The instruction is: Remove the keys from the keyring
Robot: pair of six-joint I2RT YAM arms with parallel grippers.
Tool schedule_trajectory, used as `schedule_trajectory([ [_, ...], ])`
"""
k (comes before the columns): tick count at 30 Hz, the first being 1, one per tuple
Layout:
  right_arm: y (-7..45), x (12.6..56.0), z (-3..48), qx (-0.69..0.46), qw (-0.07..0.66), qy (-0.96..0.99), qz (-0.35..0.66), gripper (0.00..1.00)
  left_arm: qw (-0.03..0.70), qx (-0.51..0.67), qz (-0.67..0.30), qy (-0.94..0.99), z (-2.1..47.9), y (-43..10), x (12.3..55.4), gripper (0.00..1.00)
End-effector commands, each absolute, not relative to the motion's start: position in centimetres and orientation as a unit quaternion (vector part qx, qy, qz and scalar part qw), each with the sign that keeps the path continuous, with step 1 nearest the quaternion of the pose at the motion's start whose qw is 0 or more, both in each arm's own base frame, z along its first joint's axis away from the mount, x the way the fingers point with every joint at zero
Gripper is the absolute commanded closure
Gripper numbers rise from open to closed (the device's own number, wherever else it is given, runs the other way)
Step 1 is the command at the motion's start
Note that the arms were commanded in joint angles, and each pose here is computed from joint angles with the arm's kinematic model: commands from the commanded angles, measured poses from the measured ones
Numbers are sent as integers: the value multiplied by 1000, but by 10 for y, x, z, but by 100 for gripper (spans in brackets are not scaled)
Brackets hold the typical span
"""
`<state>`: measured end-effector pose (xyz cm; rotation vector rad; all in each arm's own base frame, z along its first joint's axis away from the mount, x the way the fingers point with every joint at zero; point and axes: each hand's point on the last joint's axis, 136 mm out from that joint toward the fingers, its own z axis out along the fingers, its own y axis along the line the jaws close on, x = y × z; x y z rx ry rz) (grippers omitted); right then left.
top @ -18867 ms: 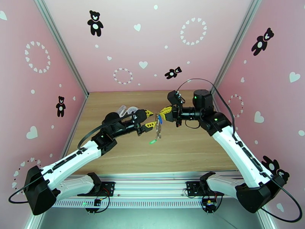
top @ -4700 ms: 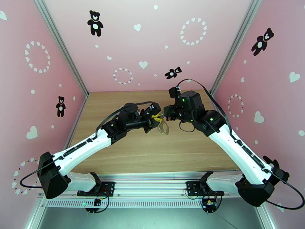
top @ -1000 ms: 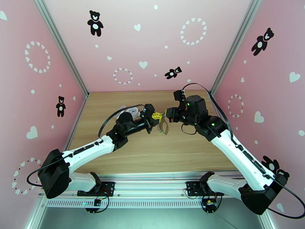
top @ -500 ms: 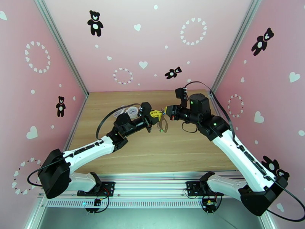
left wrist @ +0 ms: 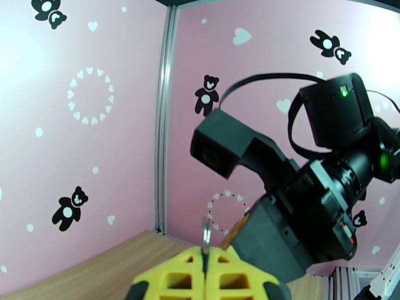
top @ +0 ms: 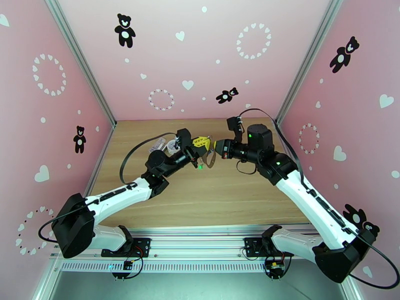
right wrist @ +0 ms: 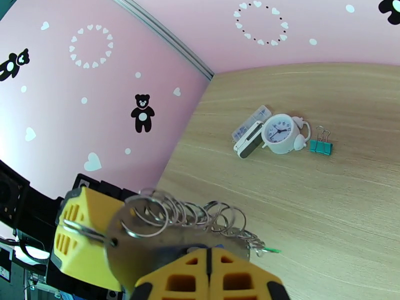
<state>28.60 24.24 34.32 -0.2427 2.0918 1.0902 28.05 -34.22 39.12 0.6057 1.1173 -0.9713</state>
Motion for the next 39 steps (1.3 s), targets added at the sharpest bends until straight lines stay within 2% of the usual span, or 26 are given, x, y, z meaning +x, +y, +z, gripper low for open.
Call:
schedule_trajectory([
  [1, 223, 282, 359, -93, 409, 821, 386, 100, 716, 253, -437, 483, 410, -337, 283, 100],
  [7, 180, 299, 351, -46, 442, 837, 318, 100, 697, 261, -402, 533, 383, -328, 284, 100],
  [12, 173, 304, 289, -53, 409, 870, 270, 100, 666, 249, -366, 600, 363, -314, 288, 100],
  [17, 192, 316, 222, -42, 360, 881, 305, 100, 618, 224, -340, 672, 340, -302, 292, 100],
  [22, 194, 330, 170, -26, 336, 896, 290, 100, 588, 210, -333, 707, 321, -294, 290, 100],
  [36, 190, 345, 97, -34, 271, 928, 254, 100, 557, 163, -322, 748, 312, -284, 295, 100],
  [39, 185, 345, 86, -34, 260, 935, 240, 95, 553, 163, -327, 749, 315, -285, 294, 100],
])
